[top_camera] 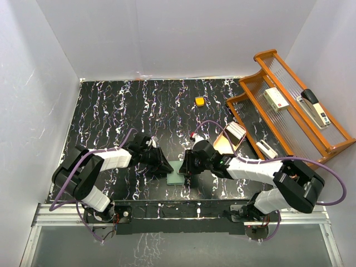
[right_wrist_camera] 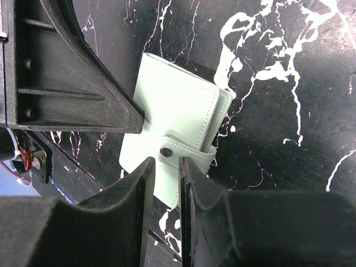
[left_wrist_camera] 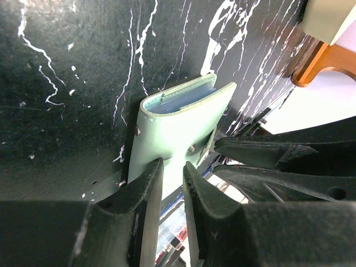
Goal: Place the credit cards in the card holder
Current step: Close the card holder at the center of the board.
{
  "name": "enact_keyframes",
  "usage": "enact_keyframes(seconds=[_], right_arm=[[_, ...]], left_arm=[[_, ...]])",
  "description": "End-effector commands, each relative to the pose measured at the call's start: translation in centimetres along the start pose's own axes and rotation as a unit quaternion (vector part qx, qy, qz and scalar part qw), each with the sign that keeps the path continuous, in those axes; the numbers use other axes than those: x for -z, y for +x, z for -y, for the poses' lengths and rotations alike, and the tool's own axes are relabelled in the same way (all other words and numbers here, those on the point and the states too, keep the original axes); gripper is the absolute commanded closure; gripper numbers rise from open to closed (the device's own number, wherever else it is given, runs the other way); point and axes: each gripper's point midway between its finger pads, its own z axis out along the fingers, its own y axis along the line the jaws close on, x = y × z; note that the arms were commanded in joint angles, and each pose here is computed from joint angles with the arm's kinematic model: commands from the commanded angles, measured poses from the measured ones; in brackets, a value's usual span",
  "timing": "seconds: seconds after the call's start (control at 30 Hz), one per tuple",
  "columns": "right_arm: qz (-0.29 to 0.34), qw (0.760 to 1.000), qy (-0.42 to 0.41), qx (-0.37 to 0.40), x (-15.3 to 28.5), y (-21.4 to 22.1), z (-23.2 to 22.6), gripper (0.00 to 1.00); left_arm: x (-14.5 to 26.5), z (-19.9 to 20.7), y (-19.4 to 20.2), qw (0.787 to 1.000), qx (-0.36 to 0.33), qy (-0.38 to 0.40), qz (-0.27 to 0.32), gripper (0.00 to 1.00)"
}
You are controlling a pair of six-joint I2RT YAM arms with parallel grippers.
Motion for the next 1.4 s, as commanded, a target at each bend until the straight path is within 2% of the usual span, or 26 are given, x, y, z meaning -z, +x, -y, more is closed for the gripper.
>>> enact_keyframes(seconds=[0.0, 0.83, 1.37], right_arm=[[0.036, 0.999, -0.011, 0.006, 0.5, -2.1, -1.2, 0.79], [-0.012, 0.999, -0.046, 0.012, -1.3, -0.9, -2.5, 0.85], [0.002, 1.000, -0.008, 0.012, -0.5, -2.4, -2.2, 0.85]], left_arm=[[-0.3, -3.6, 0.9, 0.997, 0.011, -0.080, -0.003, 0.79], [-1.1, -3.5, 1.0, 0.995, 0.016, -0.094, -0.012, 0.82], [-1.1, -3.7, 1.0, 0.995, 0.017, -0.101, -0.010, 0.82]])
